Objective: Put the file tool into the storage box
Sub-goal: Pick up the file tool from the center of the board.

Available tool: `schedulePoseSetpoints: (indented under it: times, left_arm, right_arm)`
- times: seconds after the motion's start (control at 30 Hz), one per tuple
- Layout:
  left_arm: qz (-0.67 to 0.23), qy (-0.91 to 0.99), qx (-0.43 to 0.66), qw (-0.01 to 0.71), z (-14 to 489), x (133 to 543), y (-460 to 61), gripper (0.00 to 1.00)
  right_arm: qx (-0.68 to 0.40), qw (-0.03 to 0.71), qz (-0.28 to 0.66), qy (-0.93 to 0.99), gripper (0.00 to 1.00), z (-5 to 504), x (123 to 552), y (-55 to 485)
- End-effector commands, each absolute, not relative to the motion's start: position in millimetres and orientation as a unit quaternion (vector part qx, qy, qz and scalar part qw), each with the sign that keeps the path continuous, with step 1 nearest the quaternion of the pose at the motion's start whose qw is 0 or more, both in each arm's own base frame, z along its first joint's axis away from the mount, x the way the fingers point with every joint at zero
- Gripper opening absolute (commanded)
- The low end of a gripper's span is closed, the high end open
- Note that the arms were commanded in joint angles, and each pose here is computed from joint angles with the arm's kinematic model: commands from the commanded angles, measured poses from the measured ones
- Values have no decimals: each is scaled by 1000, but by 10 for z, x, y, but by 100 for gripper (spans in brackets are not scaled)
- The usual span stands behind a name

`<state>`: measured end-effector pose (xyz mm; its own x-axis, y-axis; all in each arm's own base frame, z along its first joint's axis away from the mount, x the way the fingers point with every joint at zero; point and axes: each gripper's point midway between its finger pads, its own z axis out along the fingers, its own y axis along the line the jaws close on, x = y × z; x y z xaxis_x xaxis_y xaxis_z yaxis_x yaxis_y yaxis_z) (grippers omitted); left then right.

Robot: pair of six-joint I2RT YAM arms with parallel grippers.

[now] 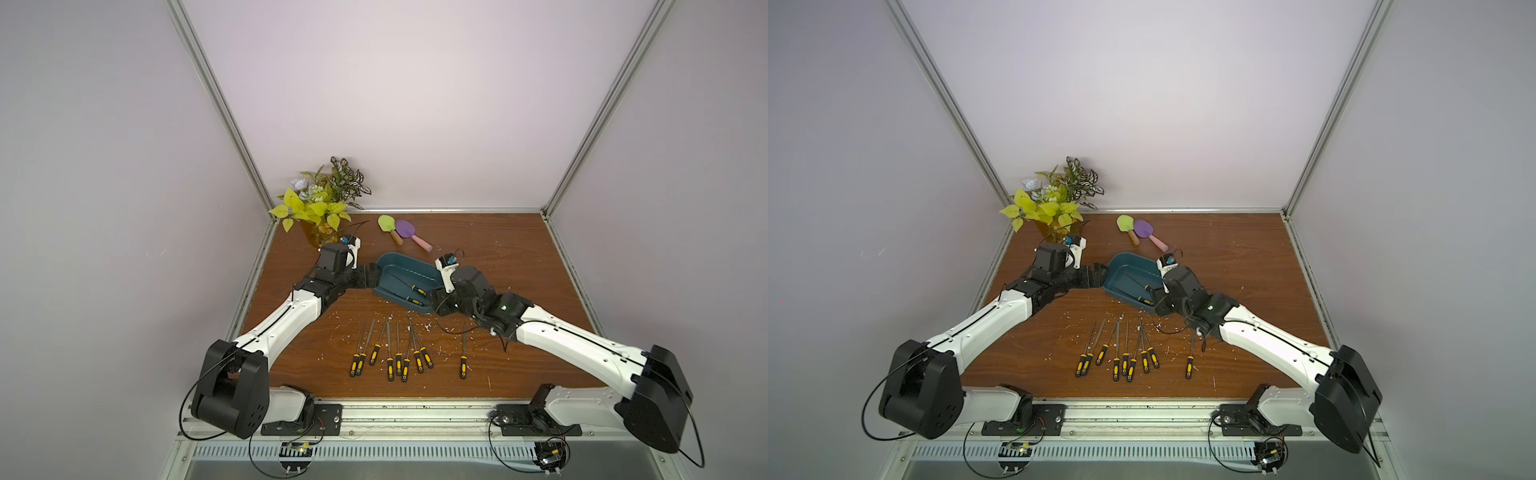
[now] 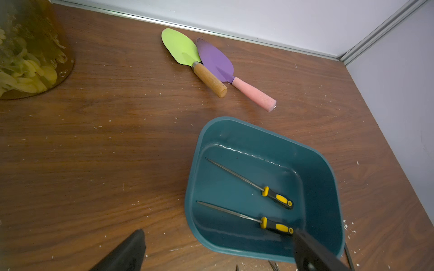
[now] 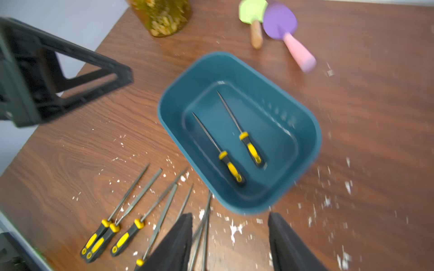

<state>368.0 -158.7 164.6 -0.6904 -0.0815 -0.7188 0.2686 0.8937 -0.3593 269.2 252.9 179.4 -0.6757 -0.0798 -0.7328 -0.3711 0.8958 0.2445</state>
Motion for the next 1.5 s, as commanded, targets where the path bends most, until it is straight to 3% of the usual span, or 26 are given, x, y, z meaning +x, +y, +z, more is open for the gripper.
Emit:
schedulePoseSetpoints:
  times: [0.0, 0.2, 0.83, 1.47]
  left_arm:
    - [-230, 889, 65, 391, 1753, 3688, -1649, 100]
    - [-222, 887, 65, 399, 1797, 3686, -1615, 100]
    - [-218, 887, 65, 402, 1802, 3688, -1602, 100]
    - [-230, 888, 68, 393, 1776, 3670, -1645, 99]
  right_arm:
    - [-67, 384, 196, 900, 57, 1851, 2575, 2353]
    - [-49, 364, 134, 920, 58, 1689, 2365, 1941]
    - [-34, 226, 118, 966, 59, 837, 1708, 1619]
    - [-60, 168, 116, 977, 57, 472, 1327, 1795]
